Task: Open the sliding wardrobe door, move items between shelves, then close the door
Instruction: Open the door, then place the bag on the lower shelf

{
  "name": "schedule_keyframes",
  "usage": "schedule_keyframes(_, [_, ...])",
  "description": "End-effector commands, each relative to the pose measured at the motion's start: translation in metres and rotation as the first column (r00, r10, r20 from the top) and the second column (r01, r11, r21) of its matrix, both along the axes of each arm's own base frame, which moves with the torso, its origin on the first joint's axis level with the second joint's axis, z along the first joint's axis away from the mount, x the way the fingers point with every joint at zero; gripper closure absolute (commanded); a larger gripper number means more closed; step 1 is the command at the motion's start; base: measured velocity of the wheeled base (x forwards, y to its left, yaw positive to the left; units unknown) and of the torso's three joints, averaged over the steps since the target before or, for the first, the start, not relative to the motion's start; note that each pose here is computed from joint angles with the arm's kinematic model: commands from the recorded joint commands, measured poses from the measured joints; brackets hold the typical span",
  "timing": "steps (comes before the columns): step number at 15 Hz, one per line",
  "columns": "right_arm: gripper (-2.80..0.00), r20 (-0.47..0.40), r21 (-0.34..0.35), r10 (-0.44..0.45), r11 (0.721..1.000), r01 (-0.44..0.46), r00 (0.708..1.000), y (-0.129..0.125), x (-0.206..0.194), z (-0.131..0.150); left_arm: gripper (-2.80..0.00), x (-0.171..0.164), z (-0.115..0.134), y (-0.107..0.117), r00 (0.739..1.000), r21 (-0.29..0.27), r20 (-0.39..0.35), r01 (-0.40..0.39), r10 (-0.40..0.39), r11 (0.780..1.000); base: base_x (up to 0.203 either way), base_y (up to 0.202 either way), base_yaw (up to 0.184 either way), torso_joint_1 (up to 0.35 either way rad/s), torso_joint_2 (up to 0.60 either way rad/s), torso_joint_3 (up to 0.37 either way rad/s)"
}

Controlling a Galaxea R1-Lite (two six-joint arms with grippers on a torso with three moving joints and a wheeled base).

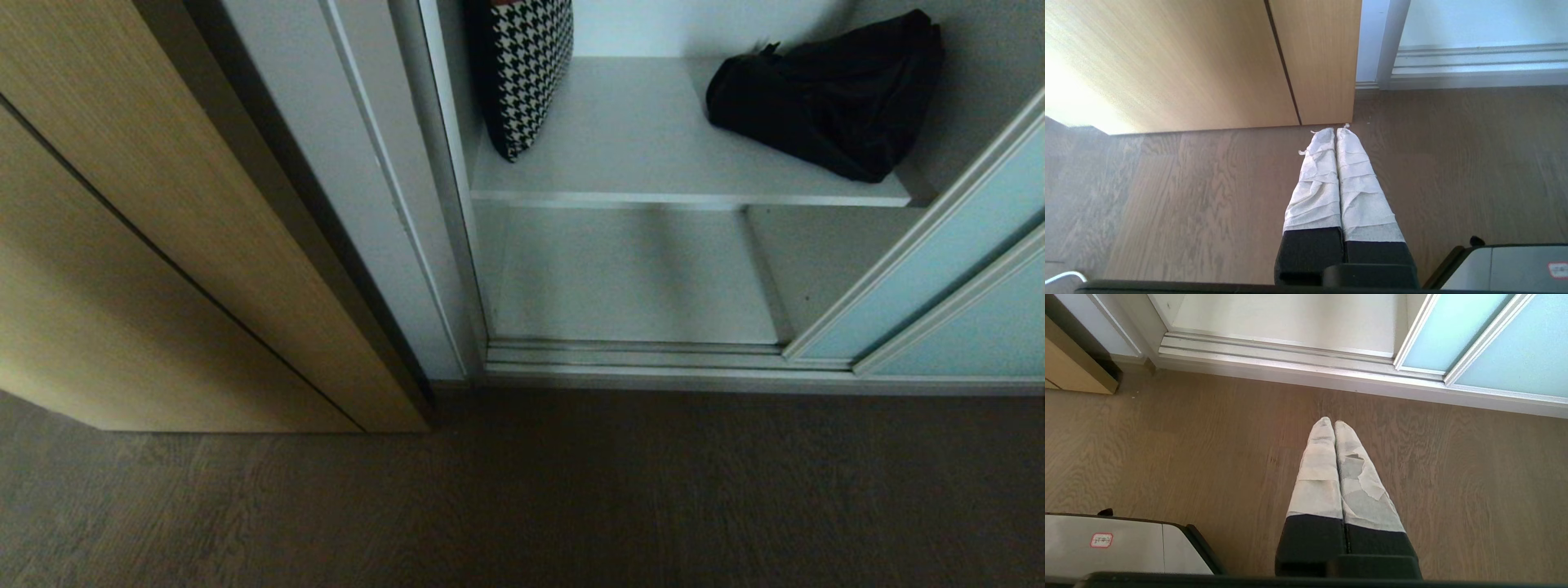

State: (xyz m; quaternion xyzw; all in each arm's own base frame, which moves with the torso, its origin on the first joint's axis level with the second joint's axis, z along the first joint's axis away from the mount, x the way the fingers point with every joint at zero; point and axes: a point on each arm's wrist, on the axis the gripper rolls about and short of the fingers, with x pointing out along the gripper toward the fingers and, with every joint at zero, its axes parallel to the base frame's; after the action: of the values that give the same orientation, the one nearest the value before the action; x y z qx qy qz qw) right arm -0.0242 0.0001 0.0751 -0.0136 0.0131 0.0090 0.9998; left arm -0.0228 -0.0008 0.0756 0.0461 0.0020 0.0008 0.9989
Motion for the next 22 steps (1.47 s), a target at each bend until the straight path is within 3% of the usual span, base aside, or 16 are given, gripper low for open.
schedule_keyframes(1, [0.00,0.000,0.000,0.001,1.000,-0.001,1.000,0.0000,-0.0001,-0.0001,0.00,0.0001,0.0000,0.0000,1.000,-0.003,-0.001,0.000,0.000,1.000,0.000,0.000,0.000,0.000,0.00,0.000])
schedule_keyframes(4, [0.00,0.000,0.000,0.001,1.000,-0.001,1.000,0.0000,-0.0001,-0.0001,0.00,0.0001,0.0000,0.0000,1.000,-0.003,-0.001,0.000,0.000,1.000,0.028,0.000,-0.001,0.001,0.00,0.003])
schedule_keyframes(17, [0.00,0.001,0.000,0.001,1.000,-0.001,1.000,0.0000,-0.0001,0.0000,0.00,0.0001,0.0002,0.0000,1.000,-0.005,0.001,0.000,0.000,1.000,0.188,0.000,0.001,0.002,0.00,0.002])
schedule_keyframes(22, [0.00,0.003,0.000,0.001,1.000,-0.001,1.000,0.0000,-0.0002,0.0000,0.00,0.0001,0.0002,0.0000,1.000,-0.005,0.001,0.000,0.000,1.000,0.000,0.000,0.000,0.000,0.00,0.000])
